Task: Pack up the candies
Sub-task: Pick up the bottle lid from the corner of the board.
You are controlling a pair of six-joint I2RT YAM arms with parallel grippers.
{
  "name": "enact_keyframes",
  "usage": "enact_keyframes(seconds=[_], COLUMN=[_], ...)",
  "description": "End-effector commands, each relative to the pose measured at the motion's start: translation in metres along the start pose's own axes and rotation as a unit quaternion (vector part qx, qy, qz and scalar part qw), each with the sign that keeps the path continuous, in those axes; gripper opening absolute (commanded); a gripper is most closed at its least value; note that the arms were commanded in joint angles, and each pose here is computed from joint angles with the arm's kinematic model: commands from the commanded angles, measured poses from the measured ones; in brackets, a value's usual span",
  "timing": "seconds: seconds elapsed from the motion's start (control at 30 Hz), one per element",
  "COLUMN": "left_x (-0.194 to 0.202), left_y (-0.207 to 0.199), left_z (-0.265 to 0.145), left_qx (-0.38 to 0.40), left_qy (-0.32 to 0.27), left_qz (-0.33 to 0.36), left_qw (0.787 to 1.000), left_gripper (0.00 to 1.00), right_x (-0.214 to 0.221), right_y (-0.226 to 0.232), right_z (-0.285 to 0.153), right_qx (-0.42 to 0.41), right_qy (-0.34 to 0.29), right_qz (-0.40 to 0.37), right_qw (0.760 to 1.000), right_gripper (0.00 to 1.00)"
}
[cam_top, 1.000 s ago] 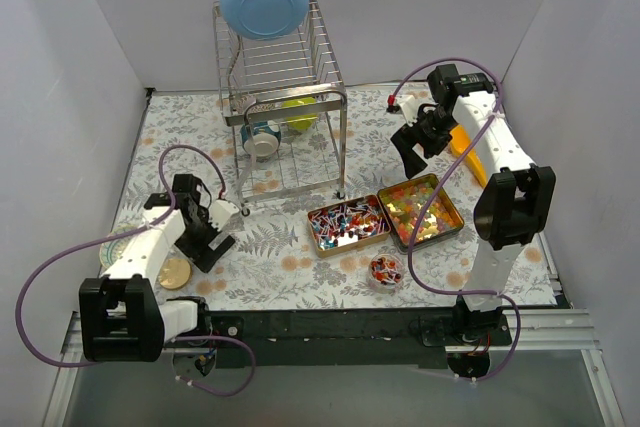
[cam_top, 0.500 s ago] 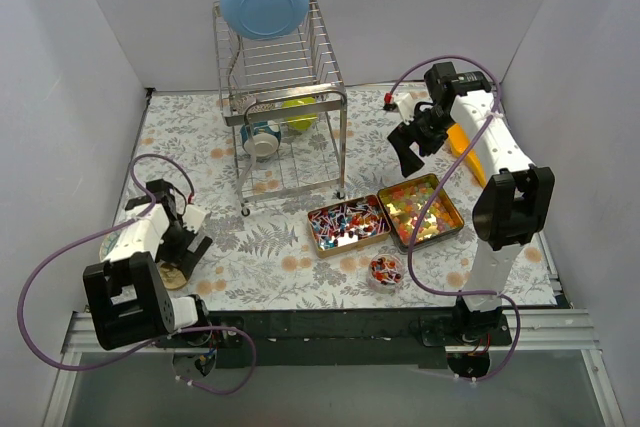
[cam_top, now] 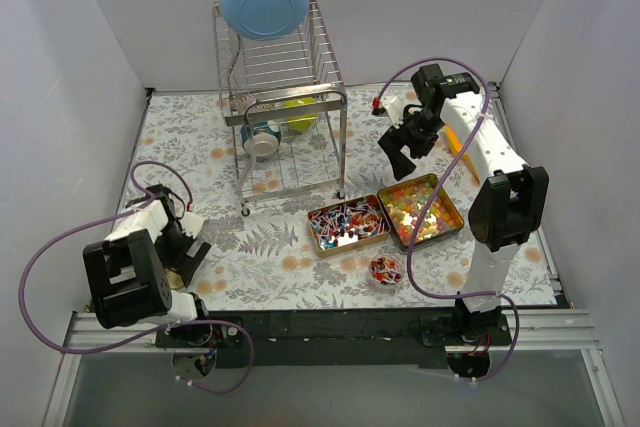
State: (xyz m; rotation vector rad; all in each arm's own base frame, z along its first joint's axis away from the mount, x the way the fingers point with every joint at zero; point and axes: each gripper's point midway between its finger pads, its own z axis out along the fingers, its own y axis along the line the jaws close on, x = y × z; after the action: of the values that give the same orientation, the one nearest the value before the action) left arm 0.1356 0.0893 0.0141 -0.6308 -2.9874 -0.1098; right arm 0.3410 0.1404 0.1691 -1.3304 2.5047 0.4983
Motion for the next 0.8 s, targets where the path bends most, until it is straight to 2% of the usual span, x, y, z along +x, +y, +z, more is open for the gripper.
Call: enact_keyframes(seconds=[0.0,0.23,0.5,0.77], left_x=[-0.011,-0.017,-0.068,-0.101], left_y=[0.005,0.008,0.012,-0.029], left_z=[0.005,0.004,-0.038,-0.090], left_qx=[0.000,-0.005,0.020,0.091], left_qy=[-0.018,-0.034,-0.142,-0.211], left_qz=[-0.005,0.002,0.010,0.055], left_qw=[1.000,0.999,0.990,0.972], left_gripper=[0.94,0.81,0.71,0.69], right_x=[-0.005,-0.007,-0.010,-0.010], right_y=[0.007,0.007,0.005,0.002], right_z=[-0.010,-0.009,-0.011,-0.016], right_qx=[0.006,0.012,0.021,0.038], right_qy=[-0.006,-0.006,-0.011,-0.015], right_qz=[-0.010,-0.014,-0.017,-0.020], right_qw=[1.000,1.000,1.000,0.999], right_gripper=[0.98,0.98,0.98,0.98])
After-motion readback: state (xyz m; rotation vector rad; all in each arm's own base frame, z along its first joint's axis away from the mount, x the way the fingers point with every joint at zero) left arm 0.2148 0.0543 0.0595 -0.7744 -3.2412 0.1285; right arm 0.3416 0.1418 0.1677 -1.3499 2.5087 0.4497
